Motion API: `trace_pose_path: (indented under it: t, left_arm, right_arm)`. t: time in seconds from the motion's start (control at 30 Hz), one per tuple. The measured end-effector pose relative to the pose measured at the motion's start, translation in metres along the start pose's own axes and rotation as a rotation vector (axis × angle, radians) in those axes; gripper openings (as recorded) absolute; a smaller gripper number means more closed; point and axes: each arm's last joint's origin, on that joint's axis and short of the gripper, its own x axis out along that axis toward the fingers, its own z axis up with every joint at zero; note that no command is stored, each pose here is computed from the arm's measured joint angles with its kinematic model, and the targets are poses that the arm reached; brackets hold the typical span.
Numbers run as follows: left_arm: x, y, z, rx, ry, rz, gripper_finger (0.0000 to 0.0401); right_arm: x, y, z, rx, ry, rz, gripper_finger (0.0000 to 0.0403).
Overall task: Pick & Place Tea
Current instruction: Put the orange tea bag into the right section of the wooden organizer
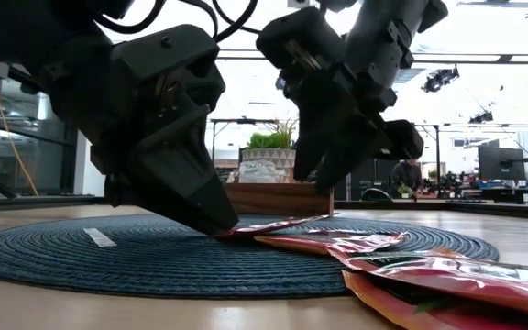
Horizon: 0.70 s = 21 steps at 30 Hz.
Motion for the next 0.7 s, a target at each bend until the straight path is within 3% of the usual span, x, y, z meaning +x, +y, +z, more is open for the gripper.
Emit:
trace_pose_path:
  t: [0.47, 0.7]
  left_arm:
    - [0.000, 0.000, 0.000, 0.015, 0.001, 0.002, 0.0114]
    - [0.000, 0.001, -0.001, 0.017, -0.001, 0.004, 0.0114]
  right_arm:
    - [0.021, -0.002, -0.002, 0.019, 0.033, 0.013, 0.0172]
    - [0.028, -0.009, -0.009, 0.065, 0.042, 0.043, 0.0179]
